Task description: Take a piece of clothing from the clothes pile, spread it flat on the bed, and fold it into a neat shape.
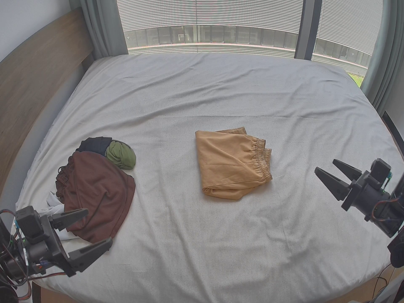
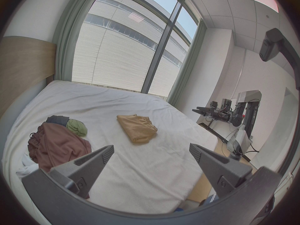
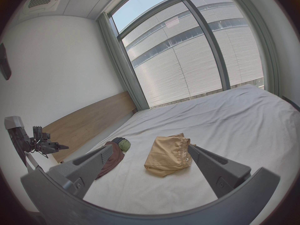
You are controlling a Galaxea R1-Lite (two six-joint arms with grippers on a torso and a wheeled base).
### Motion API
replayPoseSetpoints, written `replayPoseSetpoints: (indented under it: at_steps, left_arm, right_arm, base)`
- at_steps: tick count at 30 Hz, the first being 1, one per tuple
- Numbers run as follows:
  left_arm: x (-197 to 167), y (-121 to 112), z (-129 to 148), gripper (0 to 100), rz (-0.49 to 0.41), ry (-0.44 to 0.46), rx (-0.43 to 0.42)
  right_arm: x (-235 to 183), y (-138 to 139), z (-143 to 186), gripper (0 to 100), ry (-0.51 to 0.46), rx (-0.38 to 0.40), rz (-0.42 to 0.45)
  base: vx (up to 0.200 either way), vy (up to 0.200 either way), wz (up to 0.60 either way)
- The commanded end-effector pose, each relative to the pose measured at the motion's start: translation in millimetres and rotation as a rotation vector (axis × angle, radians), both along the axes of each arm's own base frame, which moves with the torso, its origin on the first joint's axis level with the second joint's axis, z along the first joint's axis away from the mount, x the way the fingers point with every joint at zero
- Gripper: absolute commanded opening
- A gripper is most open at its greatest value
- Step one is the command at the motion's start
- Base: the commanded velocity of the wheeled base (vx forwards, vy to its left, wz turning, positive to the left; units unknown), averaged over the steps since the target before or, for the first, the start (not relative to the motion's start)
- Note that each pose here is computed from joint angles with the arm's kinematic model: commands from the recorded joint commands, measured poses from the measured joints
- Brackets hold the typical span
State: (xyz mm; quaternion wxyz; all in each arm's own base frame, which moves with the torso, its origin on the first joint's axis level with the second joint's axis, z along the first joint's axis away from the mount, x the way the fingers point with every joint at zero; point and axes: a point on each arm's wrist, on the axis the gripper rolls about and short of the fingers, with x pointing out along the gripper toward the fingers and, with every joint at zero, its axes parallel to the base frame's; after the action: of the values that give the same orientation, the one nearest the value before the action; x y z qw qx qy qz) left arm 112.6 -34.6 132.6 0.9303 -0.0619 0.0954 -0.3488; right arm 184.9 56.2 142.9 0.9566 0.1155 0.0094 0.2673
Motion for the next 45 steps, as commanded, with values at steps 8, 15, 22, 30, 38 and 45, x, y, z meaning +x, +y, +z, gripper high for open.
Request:
replayPoseSetpoints:
  at_steps: [8, 15, 22, 30, 38, 45]
  left_arm:
    - [-76.9, 15.8, -9.5, 100, -0.006, -0.059, 0.001]
    - [-96.9, 20.0, -21.8, 100, 0.005, -0.043, 0.001]
    - [-116.9, 24.0, -36.6, 100, 0.013, -0.057, -0.012]
    - [-132.5, 27.2, -47.7, 100, 0.063, -0.076, -0.054]
    - [-130.1, 28.9, -48.8, 100, 0.204, -0.094, -0.039]
    - [-128.7, 30.1, -48.2, 100, 0.427, -0.13, 0.013]
  right_arm:
    - [-88.8, -32.6, 22.8, 100, -0.146, 0.025, -0.083]
    - [-140.7, -44.4, 12.3, 100, -0.148, 0.02, -0.134]
    - [-188.0, -50.2, -16.9, 100, -0.164, 0.022, -0.164]
    - [-207.3, -50.6, -42.6, 100, -0.155, 0.003, -0.224]
    - [-208.4, -51.9, -60.5, 100, -0.051, -0.07, -0.338]
    - [-208.1, -56.5, -61.0, 100, -0.053, -0.144, -0.548]
  base:
    - [0.0, 0.0, 0.0]
    - [0.0, 0.0, 0.0]
    - [0.0, 0.0, 0.0]
    - [0.0, 0.0, 0.0]
    - [0.0, 0.0, 0.0]
    - [0.0, 0.0, 0.0]
